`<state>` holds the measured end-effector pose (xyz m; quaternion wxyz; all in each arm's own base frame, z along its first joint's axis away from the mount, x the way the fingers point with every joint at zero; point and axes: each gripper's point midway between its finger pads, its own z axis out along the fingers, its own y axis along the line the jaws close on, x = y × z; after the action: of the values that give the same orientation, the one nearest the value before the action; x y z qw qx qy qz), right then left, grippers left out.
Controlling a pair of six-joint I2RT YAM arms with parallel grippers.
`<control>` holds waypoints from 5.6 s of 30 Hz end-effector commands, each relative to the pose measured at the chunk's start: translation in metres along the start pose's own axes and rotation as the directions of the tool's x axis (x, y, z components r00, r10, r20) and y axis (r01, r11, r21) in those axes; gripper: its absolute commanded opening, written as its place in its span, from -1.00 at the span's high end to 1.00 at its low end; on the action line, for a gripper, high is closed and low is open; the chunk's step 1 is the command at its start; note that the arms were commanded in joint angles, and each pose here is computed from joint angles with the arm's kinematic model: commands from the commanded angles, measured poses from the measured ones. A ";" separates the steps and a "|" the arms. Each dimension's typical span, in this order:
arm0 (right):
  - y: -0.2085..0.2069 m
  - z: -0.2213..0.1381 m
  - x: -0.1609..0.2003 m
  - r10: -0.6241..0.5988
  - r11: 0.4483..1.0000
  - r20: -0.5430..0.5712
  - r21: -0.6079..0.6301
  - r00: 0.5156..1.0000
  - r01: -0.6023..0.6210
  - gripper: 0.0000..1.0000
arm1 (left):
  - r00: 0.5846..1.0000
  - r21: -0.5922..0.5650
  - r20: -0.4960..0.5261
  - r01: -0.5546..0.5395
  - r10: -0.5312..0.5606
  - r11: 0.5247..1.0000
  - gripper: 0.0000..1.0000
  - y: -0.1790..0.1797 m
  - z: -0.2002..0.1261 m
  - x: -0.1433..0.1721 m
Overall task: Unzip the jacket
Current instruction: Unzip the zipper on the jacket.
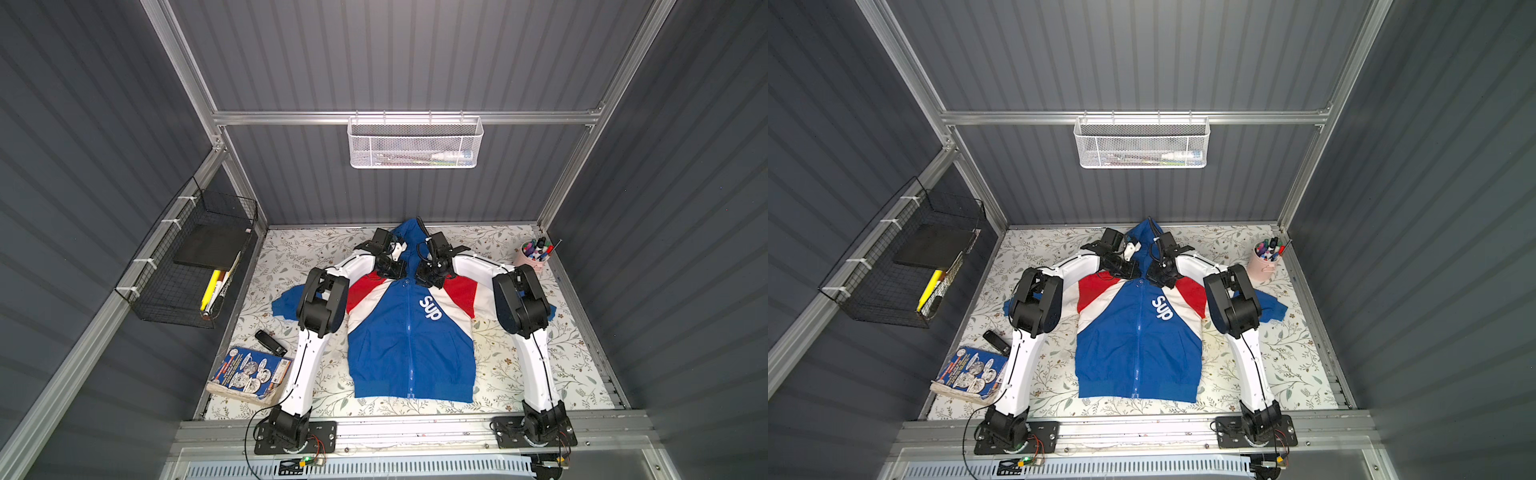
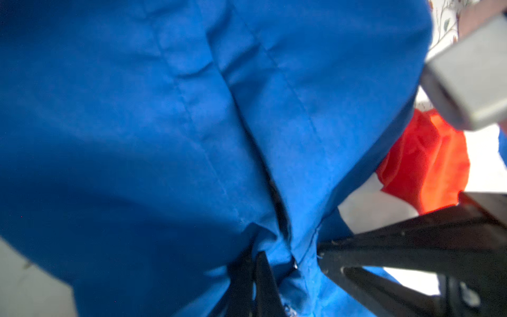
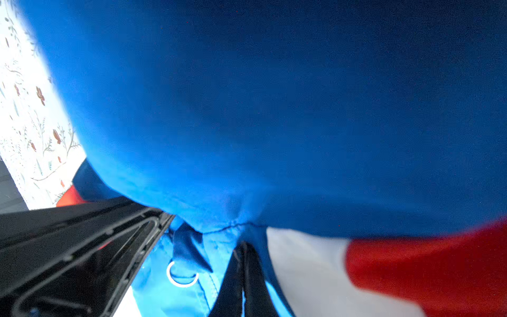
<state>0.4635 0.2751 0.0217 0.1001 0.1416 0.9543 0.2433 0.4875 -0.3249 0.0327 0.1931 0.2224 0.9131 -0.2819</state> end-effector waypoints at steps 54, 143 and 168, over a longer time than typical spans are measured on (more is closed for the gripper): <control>0.063 -0.023 0.031 -0.411 0.904 0.161 -0.054 0.897 0.424 0.34 | 0.988 0.324 -0.008 0.147 -0.153 0.935 1.00 -0.007 -0.030 -0.005; 0.062 -0.001 0.025 -0.383 0.919 0.138 -0.037 0.913 0.391 0.87 | 0.989 0.343 -0.002 0.138 -0.146 0.929 1.00 -0.010 -0.033 -0.008; 0.065 -0.008 0.024 -0.261 0.923 0.103 -0.266 0.960 0.279 0.64 | 0.989 0.338 -0.005 0.139 -0.146 0.931 1.00 -0.009 -0.032 -0.007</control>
<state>0.4467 0.3341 0.0530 0.1760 -0.0058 0.9248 0.3373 0.4807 -0.3151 0.0666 0.1481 0.1830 0.8646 -0.4439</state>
